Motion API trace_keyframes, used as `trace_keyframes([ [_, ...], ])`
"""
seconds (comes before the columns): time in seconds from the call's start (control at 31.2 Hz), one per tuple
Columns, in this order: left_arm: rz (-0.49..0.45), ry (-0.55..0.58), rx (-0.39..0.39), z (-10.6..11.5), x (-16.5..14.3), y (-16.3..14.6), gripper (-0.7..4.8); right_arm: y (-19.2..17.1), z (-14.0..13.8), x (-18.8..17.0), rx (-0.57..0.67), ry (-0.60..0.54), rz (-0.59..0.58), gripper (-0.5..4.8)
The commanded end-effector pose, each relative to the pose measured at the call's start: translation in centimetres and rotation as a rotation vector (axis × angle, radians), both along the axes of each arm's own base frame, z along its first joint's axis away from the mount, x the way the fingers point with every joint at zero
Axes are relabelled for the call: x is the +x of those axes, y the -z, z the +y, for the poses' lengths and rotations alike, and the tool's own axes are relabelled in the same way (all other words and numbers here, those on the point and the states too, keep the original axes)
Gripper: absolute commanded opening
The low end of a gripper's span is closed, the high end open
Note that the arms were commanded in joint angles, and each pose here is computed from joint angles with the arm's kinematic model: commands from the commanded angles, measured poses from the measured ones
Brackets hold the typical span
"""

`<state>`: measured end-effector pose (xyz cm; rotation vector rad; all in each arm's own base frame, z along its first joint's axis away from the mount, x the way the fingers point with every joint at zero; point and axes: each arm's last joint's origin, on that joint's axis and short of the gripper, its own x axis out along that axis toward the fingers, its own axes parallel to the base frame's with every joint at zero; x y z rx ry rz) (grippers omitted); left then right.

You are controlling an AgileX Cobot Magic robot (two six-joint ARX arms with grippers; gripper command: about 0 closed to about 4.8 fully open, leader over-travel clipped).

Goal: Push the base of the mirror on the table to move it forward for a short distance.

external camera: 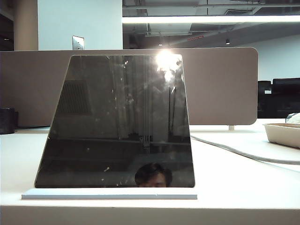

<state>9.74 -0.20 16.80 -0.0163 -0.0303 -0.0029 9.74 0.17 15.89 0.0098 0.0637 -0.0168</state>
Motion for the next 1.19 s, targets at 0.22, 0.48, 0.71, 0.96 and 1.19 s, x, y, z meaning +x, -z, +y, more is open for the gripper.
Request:
trace_keyframes([
  [0.22,-0.013,0.003,0.004,0.0,0.0,-0.2,-0.01,-0.3,0.0,0.0,-0.001,-0.002,-0.019,-0.05],
  [0.48,-0.013,0.003,0.004,0.0,0.0,-0.1,-0.01,-0.3,0.0,0.0,-0.001,-0.002,-0.019,-0.05],
  [0.71,-0.013,0.031,0.004,-0.3,0.0,-0.1,-0.01,-0.3,0.0,0.0,-0.001,-0.002,-0.019,-0.05],
  [0.96,-0.013,0.251,0.002,-2.4,-0.4,-0.1,-0.01,-0.3,0.0,0.0,-0.001,-0.002,-0.019,-0.05],
  [1.19,-0.014,0.537,0.0,-4.9,-1.5,-0.1,-0.01,-0.3,0.0,0.0,-0.001,-0.002,-0.019,-0.05],
])
